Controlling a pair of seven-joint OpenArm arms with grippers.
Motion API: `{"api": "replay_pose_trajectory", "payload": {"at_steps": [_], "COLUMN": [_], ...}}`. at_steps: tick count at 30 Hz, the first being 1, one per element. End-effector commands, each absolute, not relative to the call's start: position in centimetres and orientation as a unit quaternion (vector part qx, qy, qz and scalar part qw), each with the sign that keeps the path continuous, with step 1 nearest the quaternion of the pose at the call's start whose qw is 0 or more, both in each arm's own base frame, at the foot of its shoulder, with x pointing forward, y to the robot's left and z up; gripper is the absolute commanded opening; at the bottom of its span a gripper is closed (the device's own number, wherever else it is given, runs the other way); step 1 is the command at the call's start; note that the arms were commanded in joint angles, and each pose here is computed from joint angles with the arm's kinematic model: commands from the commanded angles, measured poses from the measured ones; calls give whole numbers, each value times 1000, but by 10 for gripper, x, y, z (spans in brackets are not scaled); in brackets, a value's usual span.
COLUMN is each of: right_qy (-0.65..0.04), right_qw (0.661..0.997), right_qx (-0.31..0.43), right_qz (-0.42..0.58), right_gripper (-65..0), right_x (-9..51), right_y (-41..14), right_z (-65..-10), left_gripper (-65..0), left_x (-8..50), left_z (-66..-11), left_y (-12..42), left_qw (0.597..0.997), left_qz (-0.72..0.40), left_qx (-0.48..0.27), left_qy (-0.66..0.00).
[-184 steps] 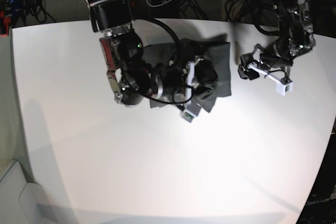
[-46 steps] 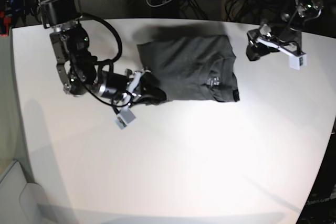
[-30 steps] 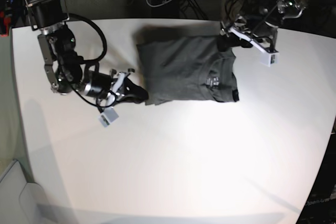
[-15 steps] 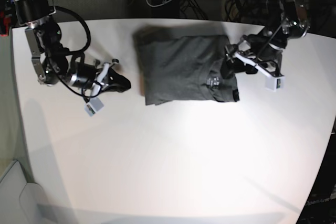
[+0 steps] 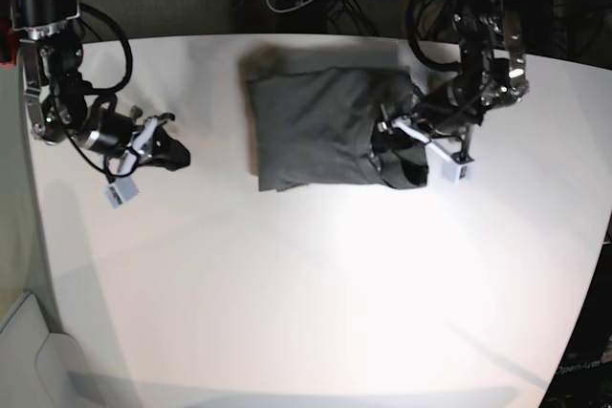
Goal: Layout the t-shirt on the table in an organized manner, then fold the t-shirt properly
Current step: 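Grasp the folded shirt with the left gripper and fold its end under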
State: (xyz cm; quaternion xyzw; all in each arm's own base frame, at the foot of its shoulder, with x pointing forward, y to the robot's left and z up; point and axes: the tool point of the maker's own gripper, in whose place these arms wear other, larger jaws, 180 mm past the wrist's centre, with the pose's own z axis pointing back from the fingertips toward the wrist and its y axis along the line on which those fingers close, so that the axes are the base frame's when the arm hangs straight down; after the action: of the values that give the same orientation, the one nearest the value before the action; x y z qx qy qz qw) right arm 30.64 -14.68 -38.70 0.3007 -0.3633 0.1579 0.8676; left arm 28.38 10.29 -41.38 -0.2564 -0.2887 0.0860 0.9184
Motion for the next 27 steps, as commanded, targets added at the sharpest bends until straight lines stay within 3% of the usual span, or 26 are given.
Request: {"api": "replay_pose_trajectory", "payload": {"at_steps": [1,7,9,12,14,20,27], "right_qy": [-394,-412,-425,-452,-468,-482,-479], "right_qw": [852,860,859,855,854,864,874], "right_qx": [306,275,262,235,212,143,71], "right_qz": [161,126,115,95,80,25,-47], "right_gripper": [-650,-650,-650,-650,-650,-650,-650], "right_x": [319,316,313,307,299,258,203], "right_y": [-149,-188,-202,-228,-249,-311,-371], "right_z": [-367,-362,-354,-339,-329,-318,-313], "left_gripper": [-183,-217,-330,-561,-625,-635,-635], "left_x": [286,286,296,308,315,349,376], "left_z": [-414,-422,-418,-420,-425,-420,-400], "left_y": [96,78,79,72,62,31,-33], "left_qw": [919,923,928,939,943,933,846], "left_qz": [79,57,26,-48,-83,-211,-443], "left_qx": [-263,-273,-252,-207,-193,-143,-43], "left_qy": [-282,-265,-273,-271,-259,-254,-294]}}
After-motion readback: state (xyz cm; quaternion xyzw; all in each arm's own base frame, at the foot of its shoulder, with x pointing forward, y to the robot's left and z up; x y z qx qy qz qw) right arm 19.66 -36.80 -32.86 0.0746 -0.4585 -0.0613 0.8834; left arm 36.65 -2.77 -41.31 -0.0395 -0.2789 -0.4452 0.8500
